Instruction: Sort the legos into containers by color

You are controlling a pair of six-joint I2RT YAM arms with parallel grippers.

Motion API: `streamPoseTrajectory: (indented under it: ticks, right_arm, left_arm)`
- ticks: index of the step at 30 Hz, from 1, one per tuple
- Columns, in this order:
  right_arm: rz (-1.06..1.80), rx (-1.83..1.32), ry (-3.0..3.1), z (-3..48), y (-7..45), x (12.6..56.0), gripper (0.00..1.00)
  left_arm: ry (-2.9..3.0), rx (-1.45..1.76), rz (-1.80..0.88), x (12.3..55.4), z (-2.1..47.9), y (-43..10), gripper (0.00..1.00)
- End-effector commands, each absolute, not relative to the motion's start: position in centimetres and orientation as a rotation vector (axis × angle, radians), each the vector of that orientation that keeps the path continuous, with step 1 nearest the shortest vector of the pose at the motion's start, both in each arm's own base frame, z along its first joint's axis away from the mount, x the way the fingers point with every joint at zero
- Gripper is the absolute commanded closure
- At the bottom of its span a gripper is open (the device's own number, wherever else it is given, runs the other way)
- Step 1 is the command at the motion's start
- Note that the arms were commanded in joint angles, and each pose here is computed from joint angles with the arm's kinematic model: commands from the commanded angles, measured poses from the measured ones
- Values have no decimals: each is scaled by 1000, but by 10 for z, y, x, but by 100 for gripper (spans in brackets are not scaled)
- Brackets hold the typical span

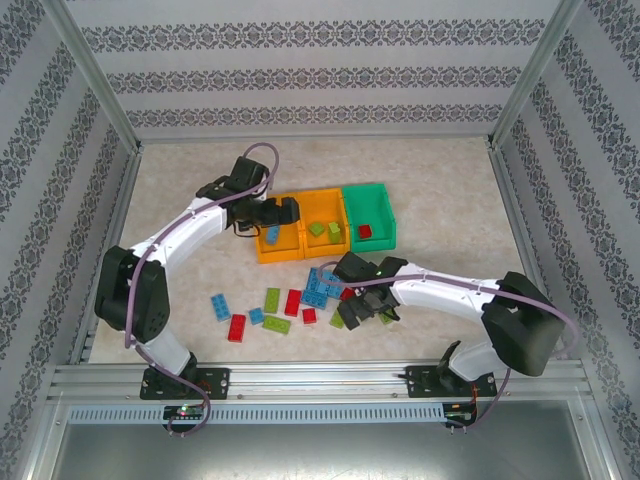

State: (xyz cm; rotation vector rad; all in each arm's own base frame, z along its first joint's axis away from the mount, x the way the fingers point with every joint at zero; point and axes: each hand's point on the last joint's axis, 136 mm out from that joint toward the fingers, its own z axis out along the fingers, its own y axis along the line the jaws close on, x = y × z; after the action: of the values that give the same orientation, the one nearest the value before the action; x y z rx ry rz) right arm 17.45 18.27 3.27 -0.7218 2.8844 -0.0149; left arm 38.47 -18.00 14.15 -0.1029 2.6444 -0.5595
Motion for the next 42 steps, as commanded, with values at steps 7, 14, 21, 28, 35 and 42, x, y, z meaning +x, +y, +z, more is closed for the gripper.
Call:
streamPoseTrajectory:
  ticks: [7, 14, 21, 28, 35, 42]
  right_arm:
    - [-97, -771, 2918, 26, 180, 171, 8]
    - [-93, -762, 2928, 25, 179, 169, 23]
    - [-102, -735, 2909, 30, 176, 171, 40]
    - [58, -701, 2807, 59, 191, 179, 47]
    - [350, -569, 2603, 119, 227, 230, 48]
    - [498, -423, 2516, 160, 260, 307, 50]
  left_arm:
    - [2623, -147, -603, 377, 144, -172, 1]
    - [2623, -148, -598, 376, 144, -170, 0]
    - [2630, -157, -602, 373, 141, -170, 0]
    - [2642, -152, -522, 366, 141, -157, 0]
    - [2634, -141, -361, 339, 150, -125, 1]
    - [2717, -221, -251, 297, 127, -96, 1]
